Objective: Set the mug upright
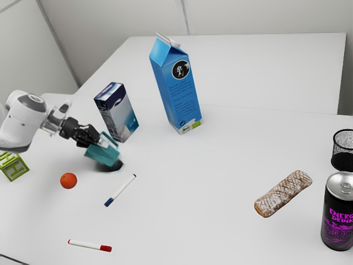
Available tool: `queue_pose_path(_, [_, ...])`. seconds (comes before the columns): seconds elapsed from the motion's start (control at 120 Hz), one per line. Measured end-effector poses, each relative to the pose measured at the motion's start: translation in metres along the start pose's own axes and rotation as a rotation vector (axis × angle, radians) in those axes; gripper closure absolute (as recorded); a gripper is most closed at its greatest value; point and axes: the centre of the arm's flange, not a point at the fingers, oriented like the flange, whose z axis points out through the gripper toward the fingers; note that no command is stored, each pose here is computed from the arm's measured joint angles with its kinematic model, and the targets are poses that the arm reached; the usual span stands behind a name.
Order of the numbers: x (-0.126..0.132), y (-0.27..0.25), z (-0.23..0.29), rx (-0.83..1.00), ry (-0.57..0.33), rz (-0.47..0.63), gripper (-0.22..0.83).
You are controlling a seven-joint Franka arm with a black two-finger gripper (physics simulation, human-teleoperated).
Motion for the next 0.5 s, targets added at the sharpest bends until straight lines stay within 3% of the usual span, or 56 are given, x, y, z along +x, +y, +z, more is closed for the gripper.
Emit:
queue_pose_path(0.25, [0.009, 0.076, -0.019, 0.087, -0.016, 0.158, 0.76])
queue_pose_path(0.5, [0.006, 0.155, -0.023, 0.330, -0.168, 0.313, 0.77])
